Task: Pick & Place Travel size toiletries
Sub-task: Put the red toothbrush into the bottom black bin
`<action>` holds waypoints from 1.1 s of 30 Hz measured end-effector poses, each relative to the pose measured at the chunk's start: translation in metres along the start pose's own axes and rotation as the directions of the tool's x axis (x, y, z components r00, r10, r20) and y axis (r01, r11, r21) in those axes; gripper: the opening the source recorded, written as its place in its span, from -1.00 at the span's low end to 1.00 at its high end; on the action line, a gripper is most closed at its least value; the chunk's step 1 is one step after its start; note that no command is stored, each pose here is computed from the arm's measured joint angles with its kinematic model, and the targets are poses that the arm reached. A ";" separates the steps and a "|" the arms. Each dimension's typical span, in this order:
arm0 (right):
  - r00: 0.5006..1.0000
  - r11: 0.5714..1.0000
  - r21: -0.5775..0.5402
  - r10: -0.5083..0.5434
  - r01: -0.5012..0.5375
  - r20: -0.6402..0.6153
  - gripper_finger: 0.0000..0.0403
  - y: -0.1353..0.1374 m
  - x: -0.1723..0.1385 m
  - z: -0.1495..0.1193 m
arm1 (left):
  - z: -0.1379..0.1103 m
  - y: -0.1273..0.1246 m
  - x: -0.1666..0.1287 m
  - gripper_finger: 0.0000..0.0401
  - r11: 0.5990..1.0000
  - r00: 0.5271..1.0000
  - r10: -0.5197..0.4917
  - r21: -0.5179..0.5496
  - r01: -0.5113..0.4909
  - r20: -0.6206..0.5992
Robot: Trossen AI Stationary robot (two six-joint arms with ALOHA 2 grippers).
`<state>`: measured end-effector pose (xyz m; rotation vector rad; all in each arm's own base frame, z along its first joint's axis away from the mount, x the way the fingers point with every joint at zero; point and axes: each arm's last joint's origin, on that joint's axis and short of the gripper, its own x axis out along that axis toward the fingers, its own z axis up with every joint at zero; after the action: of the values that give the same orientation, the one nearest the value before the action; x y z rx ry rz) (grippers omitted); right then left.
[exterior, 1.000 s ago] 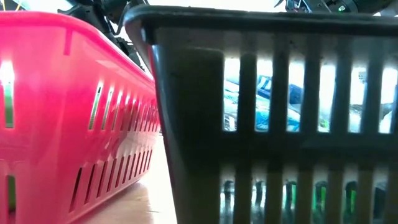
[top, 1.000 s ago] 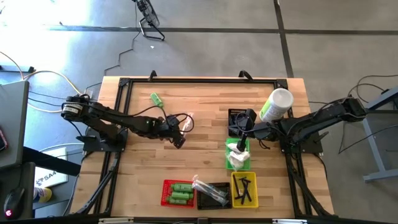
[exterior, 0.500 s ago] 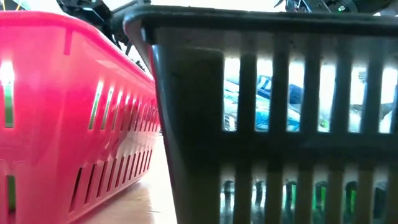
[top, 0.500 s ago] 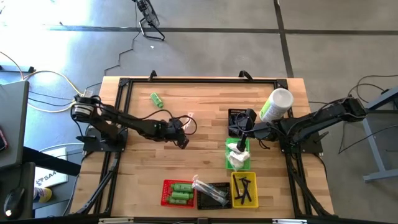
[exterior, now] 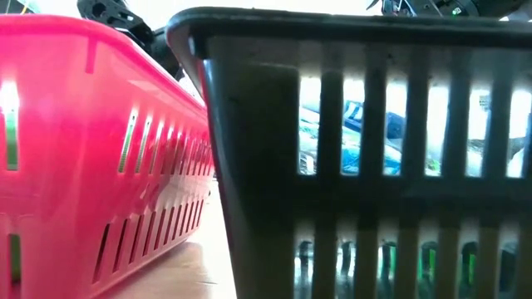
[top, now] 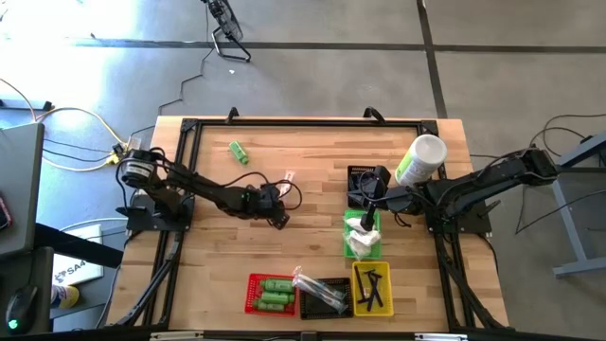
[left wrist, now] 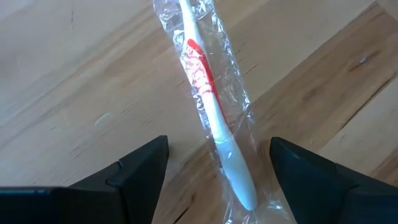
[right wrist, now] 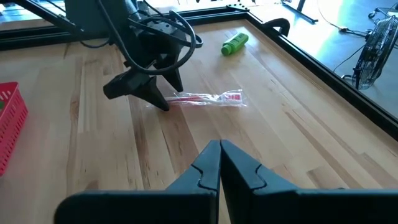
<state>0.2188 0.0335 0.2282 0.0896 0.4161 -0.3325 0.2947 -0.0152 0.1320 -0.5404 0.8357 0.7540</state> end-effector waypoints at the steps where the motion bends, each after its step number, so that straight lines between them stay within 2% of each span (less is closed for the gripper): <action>1: 1.000 1.000 0.000 0.000 0.000 0.000 -0.99 0.000 0.000 0.000 | 0.000 0.000 0.000 0.39 1.000 1.000 0.001 0.000 -0.001 0.001; 7: 1.000 1.000 0.000 0.000 0.000 0.000 -0.99 0.000 0.000 0.000 | 0.000 0.000 0.000 0.29 1.000 1.000 0.004 0.003 -0.004 -0.005; 14: 1.000 1.000 0.000 0.000 0.000 0.000 -0.99 0.000 0.000 0.000 | -0.001 0.001 0.001 -0.12 1.000 1.000 0.010 0.004 -0.010 -0.010; 19: 1.000 1.000 0.000 0.000 0.000 0.000 -0.99 0.000 0.000 0.000 | -0.001 0.001 0.001 -0.34 1.000 1.000 0.003 0.002 -0.003 -0.009; 33: 1.000 1.000 0.000 0.000 0.000 0.000 -0.99 0.000 0.000 0.000 | -0.001 0.000 0.001 -0.69 1.000 1.000 -0.009 -0.001 0.009 -0.017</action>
<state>0.2188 0.0335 0.2282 0.0897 0.4161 -0.3327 0.2947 -0.0154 0.1305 -0.5518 0.8486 0.7424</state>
